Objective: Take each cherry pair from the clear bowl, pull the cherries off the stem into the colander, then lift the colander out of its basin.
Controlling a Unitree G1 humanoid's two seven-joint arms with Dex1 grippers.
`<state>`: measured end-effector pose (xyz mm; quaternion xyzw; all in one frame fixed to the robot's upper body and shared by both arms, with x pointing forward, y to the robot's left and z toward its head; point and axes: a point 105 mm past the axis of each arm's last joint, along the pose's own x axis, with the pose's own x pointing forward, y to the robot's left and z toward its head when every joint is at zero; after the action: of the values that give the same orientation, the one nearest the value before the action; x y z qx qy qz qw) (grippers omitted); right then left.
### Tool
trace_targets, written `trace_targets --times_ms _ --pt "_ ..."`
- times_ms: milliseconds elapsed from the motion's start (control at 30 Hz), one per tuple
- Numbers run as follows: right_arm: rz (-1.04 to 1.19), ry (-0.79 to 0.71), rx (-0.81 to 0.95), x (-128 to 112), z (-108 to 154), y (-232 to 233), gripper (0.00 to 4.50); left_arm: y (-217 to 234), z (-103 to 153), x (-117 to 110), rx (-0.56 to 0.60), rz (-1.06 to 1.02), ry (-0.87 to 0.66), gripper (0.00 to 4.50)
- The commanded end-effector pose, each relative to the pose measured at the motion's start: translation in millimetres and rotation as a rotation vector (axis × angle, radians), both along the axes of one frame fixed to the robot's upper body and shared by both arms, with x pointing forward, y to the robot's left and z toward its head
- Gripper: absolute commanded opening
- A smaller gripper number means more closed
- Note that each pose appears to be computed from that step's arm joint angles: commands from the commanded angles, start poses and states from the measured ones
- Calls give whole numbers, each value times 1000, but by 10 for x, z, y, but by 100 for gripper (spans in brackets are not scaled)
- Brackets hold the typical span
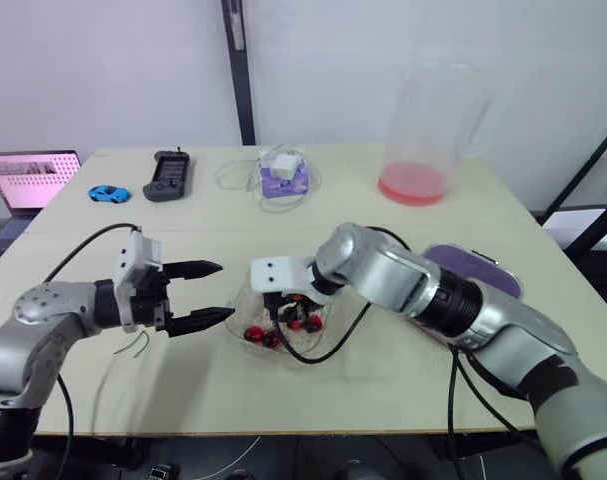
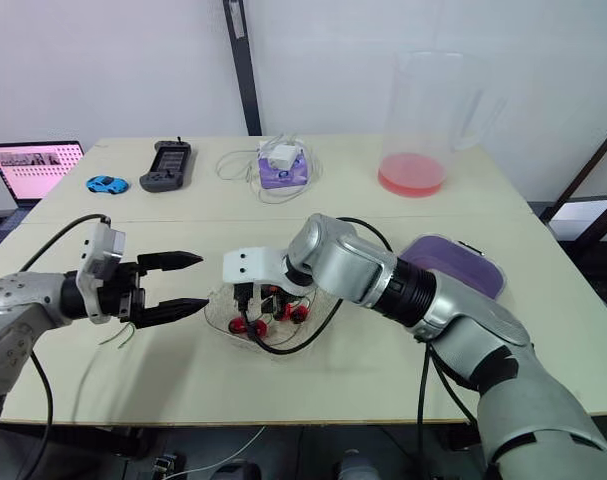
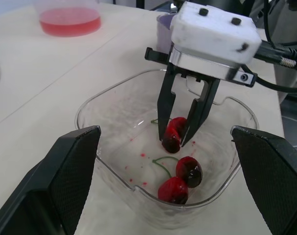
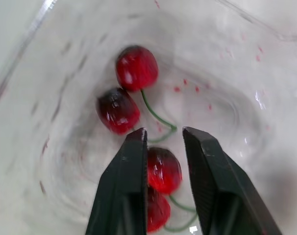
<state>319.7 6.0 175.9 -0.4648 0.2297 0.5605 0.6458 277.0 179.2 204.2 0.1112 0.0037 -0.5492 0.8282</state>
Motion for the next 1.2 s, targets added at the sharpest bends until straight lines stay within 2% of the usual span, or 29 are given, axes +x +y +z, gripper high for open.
trace_targets --times_ms 33,100,233,533,633,700,833,1033,1200 --pt "-59 -51 39 44 210 18 298 -28 65 -2 -2 -17 -28 450" --pt "-89 -34 31 66 154 -1 392 -36 65 5 -3 -20 -28 450" --pt "-179 11 -9 151 -90 -88 392 -45 65 13 -5 -32 -23 450" --pt "-213 56 -21 154 -234 -106 392 -47 63 41 3 -32 -26 450" --pt "-204 62 -17 139 -248 -68 297 -46 64 43 4 -32 -25 450" --pt "-194 58 -16 135 -237 -50 211 -44 63 42 5 -31 -23 450" --pt "-160 40 -16 123 -193 -19 211 -41 60 41 6 -29 -24 450" --pt "93 -39 -21 29 -109 198 211 -37 58 47 5 -28 -23 450" --pt "109 -74 -57 101 -84 213 211 -40 66 40 6 -26 -28 450"
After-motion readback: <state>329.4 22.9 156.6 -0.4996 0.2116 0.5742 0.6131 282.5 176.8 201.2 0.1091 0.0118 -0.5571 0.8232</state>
